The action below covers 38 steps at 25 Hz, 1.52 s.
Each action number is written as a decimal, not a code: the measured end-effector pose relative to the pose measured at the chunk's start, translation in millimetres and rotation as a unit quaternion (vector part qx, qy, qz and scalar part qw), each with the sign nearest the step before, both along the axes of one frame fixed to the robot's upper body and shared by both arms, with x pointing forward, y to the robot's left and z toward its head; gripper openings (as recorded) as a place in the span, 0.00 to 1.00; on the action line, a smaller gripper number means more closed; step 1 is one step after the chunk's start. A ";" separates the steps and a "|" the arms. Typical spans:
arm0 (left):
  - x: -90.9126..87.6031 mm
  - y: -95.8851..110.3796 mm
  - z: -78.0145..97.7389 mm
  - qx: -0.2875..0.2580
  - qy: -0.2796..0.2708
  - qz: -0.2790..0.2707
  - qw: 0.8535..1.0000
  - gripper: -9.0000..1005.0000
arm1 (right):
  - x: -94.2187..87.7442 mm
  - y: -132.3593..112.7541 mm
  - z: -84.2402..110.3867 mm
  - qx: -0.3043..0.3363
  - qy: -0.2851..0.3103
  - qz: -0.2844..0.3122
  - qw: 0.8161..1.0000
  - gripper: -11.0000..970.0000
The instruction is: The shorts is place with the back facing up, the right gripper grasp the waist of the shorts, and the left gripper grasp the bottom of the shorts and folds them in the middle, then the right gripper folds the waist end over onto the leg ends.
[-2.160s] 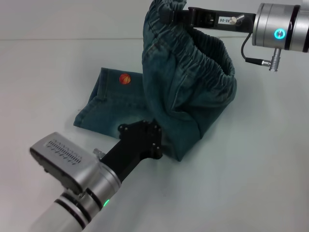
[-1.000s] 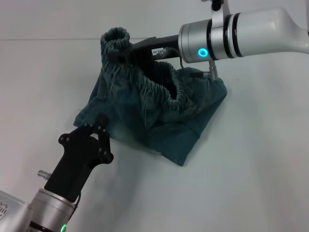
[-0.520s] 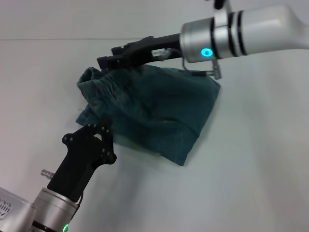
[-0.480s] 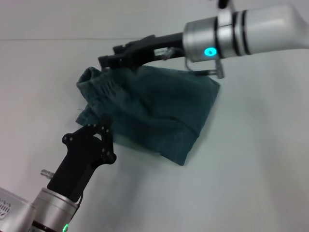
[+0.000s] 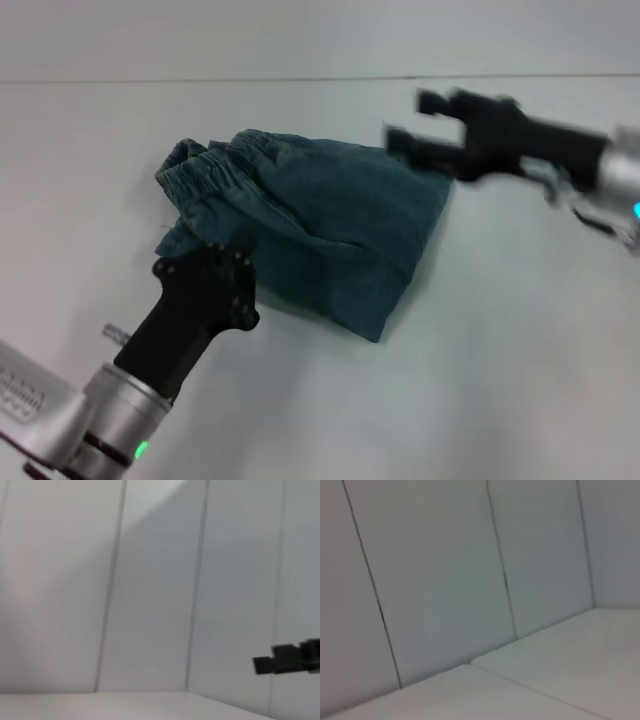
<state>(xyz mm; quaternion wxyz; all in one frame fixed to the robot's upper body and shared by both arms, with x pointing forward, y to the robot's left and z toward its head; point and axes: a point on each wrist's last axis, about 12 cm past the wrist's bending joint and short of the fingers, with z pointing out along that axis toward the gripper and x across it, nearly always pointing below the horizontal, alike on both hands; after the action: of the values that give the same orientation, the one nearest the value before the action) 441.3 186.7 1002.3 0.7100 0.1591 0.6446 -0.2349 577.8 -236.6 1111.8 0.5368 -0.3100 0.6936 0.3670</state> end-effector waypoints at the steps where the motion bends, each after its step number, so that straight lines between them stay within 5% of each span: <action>1: 4.4 3.2 0.0 0.007 0.001 -0.011 1.000 0.01 | -9.5 -7.3 -9.0 -0.005 -0.016 -0.005 1.000 0.82; 7: 31.7 42.2 5.6 0.018 0.044 -0.097 0.994 0.09 | -46.6 -27.1 -42.8 -0.066 -0.028 0.011 0.997 0.84; 12: 38.8 60.9 15.9 0.059 0.058 -0.171 0.982 0.16 | -62.2 -30.0 -55.0 -0.079 -0.036 0.023 0.996 0.96; 16: 45.0 66.8 26.2 0.085 0.078 -0.230 0.966 0.34 | -67.6 -28.7 -58.7 -0.074 -0.031 0.033 0.996 0.99; 31: 52.9 70.6 33.7 0.094 0.089 -0.238 0.963 0.84 | -71.7 -22.4 -67.0 -0.060 -0.012 0.037 0.997 0.99; 38: 53.0 69.1 33.2 0.091 0.091 -0.238 0.963 0.94 | -73.1 -22.0 -67.4 -0.054 -0.010 0.036 0.998 0.99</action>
<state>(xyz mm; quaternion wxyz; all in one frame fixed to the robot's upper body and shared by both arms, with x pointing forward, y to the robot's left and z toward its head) 494.3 255.8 1035.4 0.5548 0.3499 0.6684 -0.3507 504.7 -258.6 1044.3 0.5128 -0.3673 0.6954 0.3445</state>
